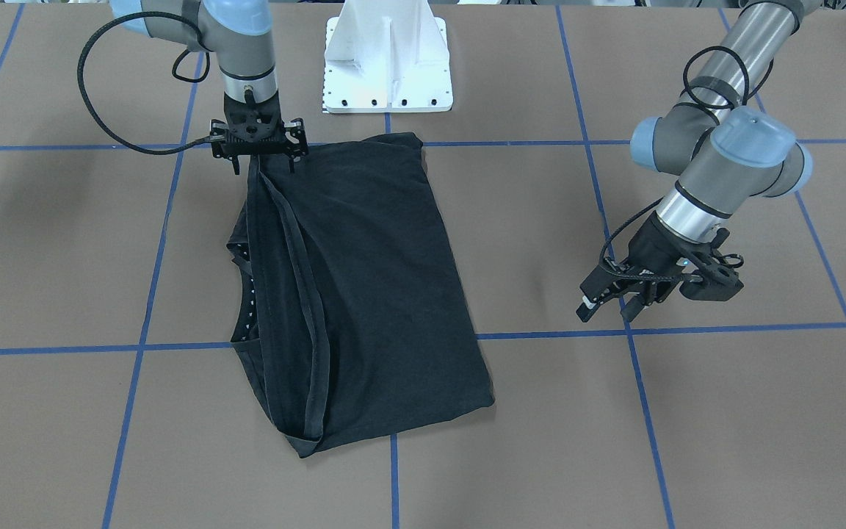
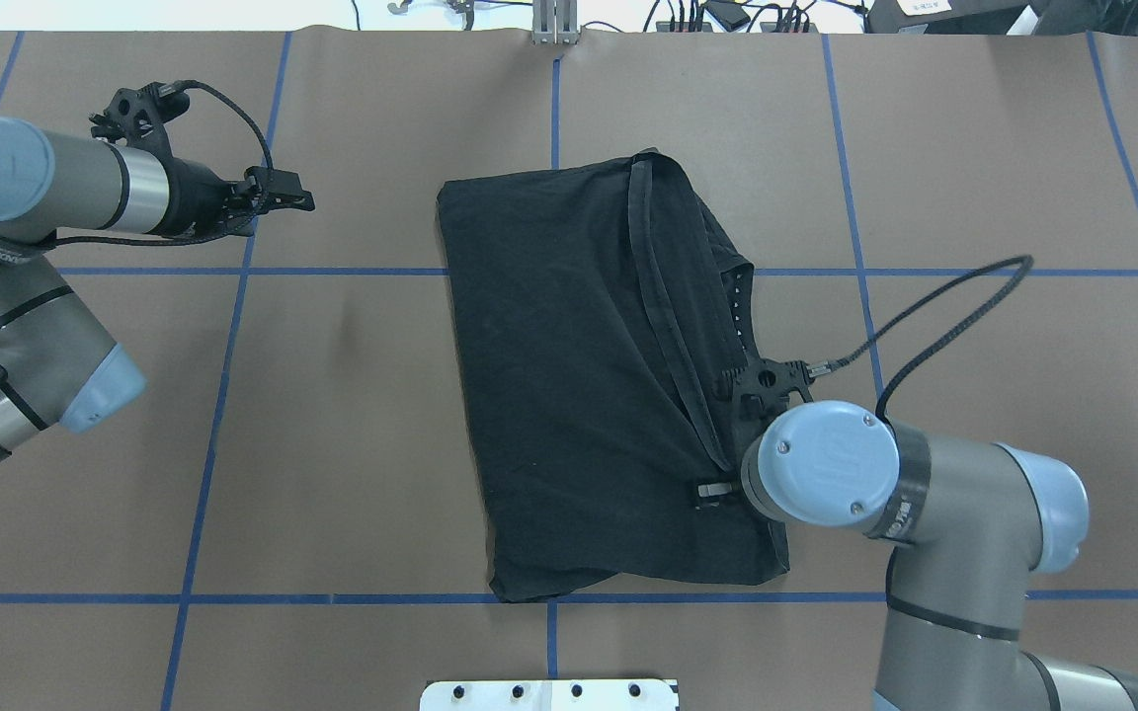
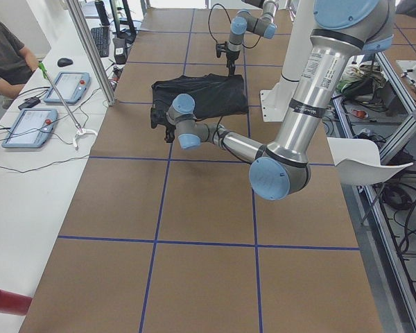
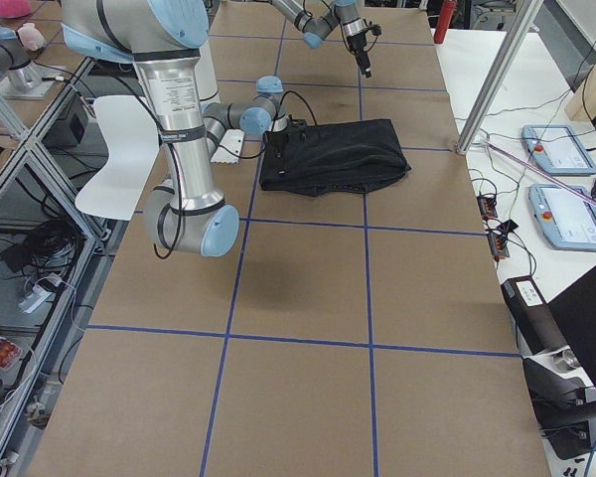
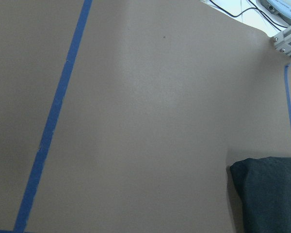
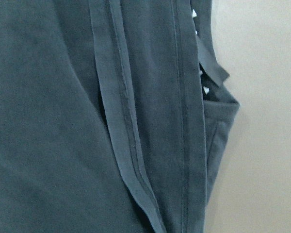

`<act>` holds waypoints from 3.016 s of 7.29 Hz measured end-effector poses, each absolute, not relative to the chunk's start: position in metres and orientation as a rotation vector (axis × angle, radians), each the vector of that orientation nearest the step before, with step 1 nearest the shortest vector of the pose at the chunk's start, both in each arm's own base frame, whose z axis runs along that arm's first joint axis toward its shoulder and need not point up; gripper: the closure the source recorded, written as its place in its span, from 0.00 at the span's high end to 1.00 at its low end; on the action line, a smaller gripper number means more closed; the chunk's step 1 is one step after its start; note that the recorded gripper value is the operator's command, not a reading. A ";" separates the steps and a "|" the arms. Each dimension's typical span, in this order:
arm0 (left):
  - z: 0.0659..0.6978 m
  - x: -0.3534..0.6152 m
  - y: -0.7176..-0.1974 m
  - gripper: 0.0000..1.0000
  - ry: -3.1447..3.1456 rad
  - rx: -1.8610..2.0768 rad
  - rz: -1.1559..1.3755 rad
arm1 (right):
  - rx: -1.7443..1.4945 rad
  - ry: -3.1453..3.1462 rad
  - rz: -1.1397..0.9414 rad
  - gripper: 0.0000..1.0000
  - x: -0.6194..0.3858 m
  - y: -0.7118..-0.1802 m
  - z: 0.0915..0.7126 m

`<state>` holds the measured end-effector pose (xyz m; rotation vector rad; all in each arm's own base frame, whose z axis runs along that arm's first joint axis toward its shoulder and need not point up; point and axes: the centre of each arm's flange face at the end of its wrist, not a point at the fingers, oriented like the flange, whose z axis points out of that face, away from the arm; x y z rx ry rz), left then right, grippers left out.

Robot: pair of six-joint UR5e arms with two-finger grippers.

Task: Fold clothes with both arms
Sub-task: 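Slide the right gripper along the side edge toward the collar end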

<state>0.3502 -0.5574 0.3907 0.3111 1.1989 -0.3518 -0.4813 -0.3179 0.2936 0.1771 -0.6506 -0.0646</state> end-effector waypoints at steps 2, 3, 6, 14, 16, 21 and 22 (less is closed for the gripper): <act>0.388 0.349 -0.556 1.00 1.201 0.313 -0.351 | 0.223 -0.637 -0.055 1.00 -0.503 -0.378 0.268; 0.389 0.349 -0.557 1.00 1.199 0.311 -0.352 | 0.235 -0.621 -0.044 1.00 -0.516 -0.407 0.258; 0.391 0.350 -0.557 1.00 1.196 0.307 -0.352 | 0.241 -0.566 -0.003 0.89 -0.551 -0.480 0.234; 0.393 0.352 -0.556 1.00 1.195 0.303 -0.353 | 0.167 -0.453 -0.104 0.90 -0.550 -0.416 0.276; 0.393 0.353 -0.556 1.00 1.194 0.303 -0.353 | 0.162 -0.441 -0.122 0.89 -0.555 -0.404 0.284; 0.393 0.352 -0.556 1.00 1.195 0.303 -0.352 | 0.171 -0.401 -0.146 0.88 -0.546 -0.409 0.306; 0.392 0.352 -0.556 1.00 1.196 0.304 -0.351 | 0.172 -0.396 -0.149 0.89 -0.540 -0.412 0.310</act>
